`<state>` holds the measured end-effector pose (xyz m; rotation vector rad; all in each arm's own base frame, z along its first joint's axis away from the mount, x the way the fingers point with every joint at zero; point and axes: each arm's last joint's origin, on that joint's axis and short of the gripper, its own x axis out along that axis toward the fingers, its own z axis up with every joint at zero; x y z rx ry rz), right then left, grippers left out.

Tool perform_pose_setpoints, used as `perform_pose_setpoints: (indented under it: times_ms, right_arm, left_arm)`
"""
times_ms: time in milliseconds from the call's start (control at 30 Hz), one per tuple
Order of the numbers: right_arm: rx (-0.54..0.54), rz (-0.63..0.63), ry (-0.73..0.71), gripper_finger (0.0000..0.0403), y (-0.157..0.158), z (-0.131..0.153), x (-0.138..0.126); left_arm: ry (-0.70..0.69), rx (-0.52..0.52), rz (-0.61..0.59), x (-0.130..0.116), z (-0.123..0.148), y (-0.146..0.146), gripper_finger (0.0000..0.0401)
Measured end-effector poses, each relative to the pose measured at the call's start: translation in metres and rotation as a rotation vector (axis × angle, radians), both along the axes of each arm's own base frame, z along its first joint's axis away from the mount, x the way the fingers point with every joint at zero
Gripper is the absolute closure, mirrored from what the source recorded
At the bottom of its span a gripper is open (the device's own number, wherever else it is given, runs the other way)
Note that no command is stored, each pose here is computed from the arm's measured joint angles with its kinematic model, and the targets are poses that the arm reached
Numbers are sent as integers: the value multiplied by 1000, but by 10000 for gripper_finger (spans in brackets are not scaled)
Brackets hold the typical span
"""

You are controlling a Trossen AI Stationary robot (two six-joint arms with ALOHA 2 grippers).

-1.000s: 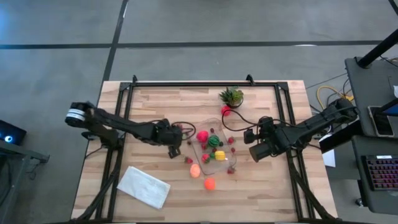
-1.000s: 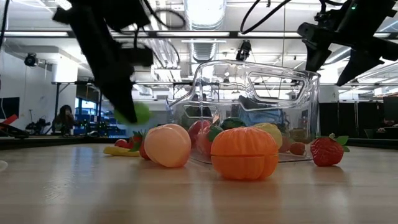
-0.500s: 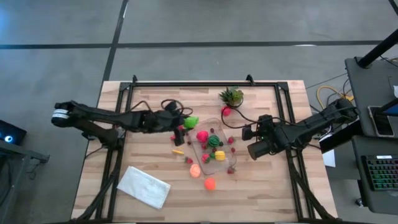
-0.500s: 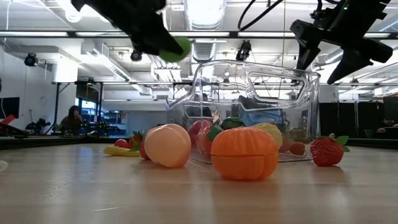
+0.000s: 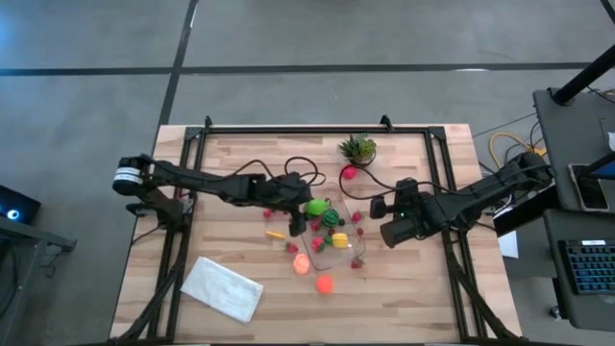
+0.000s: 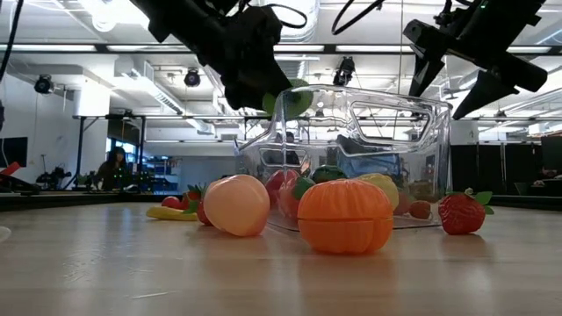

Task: Pick and placing Produce into tupperware
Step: Put the green melon into the transparent bin, then put the red tomato into the transparent bin

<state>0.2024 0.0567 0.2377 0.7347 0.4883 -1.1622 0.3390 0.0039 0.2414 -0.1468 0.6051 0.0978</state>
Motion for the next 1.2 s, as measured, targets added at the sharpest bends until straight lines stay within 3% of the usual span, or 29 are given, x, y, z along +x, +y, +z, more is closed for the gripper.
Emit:
perform_pose_setpoints:
  times_ms: [100,233,400,667,933,1200]
  right_arm:
    - [6,4,3,35,0,0,0]
    - [18,11,13,35,1,0,0]
    - [1,37,35,35,0,0,0]
    - [-36,53,41,35,0,0,1]
    - [-6,-4,-12,35,-3,0,3]
    - [157,-201,-62,35,-33,-2,12]
  left_arm:
    - [8,-17,12,0,-1,1,182]
    - [24,-113,77,-1,-7,2,180]
    - [26,-175,113,-1,-11,4,151]
    - [5,-174,137,-1,-10,13,81]
    - [-5,-147,171,-3,-5,21,72]
    - [-145,-38,217,-32,46,25,72]
